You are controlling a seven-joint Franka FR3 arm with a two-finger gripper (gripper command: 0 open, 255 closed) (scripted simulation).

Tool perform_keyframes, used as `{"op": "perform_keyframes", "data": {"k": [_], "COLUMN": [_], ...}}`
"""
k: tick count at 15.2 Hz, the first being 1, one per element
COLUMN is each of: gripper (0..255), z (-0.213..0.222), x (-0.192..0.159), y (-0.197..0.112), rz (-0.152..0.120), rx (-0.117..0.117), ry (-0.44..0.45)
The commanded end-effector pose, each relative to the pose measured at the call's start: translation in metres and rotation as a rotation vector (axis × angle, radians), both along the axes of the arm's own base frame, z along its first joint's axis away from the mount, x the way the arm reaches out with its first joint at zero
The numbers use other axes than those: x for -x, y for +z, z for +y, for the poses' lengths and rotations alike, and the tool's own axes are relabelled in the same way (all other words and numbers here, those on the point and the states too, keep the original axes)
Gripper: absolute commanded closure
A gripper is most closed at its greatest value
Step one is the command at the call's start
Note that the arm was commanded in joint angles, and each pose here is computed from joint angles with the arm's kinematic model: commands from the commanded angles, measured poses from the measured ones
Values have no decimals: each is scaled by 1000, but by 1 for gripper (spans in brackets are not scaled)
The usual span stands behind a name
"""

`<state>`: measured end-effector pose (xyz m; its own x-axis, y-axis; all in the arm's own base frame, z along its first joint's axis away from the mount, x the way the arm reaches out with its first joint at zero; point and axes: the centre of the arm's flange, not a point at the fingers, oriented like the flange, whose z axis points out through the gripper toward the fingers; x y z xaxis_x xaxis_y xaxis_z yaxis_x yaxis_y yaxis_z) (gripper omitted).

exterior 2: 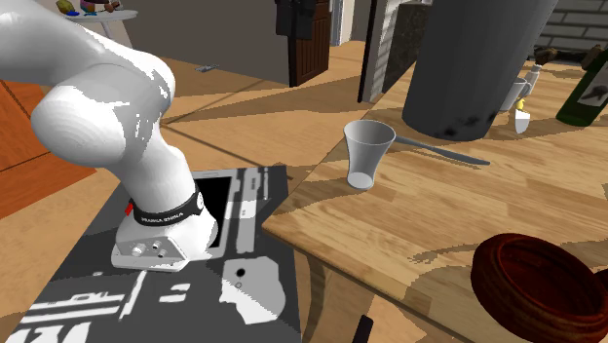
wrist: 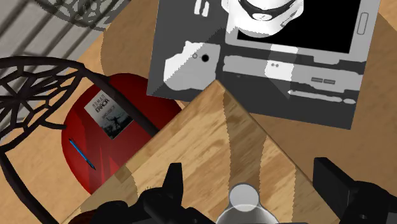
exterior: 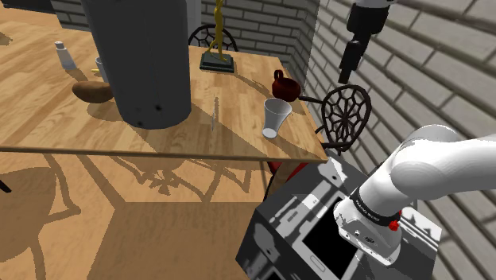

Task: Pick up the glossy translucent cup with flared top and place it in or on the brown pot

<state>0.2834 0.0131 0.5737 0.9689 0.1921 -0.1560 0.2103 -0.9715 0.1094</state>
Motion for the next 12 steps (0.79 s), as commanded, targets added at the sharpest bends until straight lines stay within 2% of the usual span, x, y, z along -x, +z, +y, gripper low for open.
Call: {"op": "perform_keyframes", "data": {"k": [1,12], "gripper": [0,0], "z": [0,67], "x": [0,-65], "y": [0,-107], "rz": [0,-105], "rx": [0,76], "ry": [0,54]}}
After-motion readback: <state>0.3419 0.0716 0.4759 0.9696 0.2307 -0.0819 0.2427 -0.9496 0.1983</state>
